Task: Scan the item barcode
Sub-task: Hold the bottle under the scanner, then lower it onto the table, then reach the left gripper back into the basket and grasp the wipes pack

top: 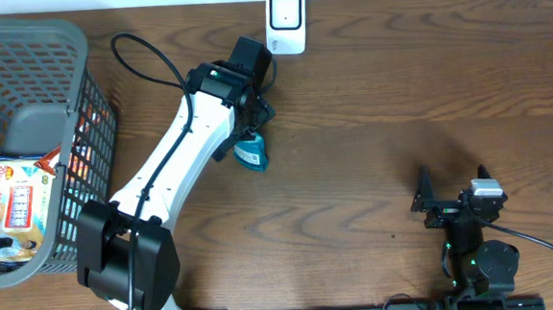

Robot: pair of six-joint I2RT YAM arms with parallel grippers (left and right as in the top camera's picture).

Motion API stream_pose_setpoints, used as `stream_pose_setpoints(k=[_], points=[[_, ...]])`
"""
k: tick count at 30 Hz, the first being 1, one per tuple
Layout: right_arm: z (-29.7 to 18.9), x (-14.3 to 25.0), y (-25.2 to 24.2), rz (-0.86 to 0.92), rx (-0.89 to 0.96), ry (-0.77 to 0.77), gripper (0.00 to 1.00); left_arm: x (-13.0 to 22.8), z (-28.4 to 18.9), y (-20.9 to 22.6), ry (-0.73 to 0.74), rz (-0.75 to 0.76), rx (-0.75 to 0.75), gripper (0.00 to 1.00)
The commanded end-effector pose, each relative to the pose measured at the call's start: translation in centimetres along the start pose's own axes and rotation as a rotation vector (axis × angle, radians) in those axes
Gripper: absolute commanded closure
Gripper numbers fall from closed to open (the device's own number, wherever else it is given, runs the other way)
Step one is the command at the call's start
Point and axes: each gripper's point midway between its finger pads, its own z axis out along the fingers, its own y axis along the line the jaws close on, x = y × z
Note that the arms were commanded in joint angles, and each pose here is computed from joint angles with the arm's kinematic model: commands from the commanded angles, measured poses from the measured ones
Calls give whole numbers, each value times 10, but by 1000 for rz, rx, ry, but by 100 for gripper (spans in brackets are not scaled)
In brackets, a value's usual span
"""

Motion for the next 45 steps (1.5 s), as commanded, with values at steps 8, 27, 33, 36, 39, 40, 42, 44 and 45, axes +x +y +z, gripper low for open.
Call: stream_pose_setpoints(k=[8,27,33,36,39,40,42,44,45], points=[[0,1,-1,-13,7,2,1,-2,-2,6,-6,-10,-28,8],[0,2,-1,-12,7,3,1,-53,-81,-36,-169,184,148,2],[0,2,-1,-12,7,3,1,-126,-197,4,-487,75,113,2],[0,2,-1,-12,7,3,1,-160,-238,62,-629,-42,-12,2],[0,2,-1,-13,7,3,1,-180,-244,123,-645,-206,-125,2],[0,2,-1,-13,7,3,1,-184,-240,145,-622,-290,-159,2],[0,2,-1,-13,7,3,1,-186,-226,185,-543,-455,-209,2],[0,2,-1,-13,7,3,1,-187,-207,213,-432,-571,-214,2],[0,2,-1,-12,7,3,1,-187,-198,223,-375,-621,-201,2]])
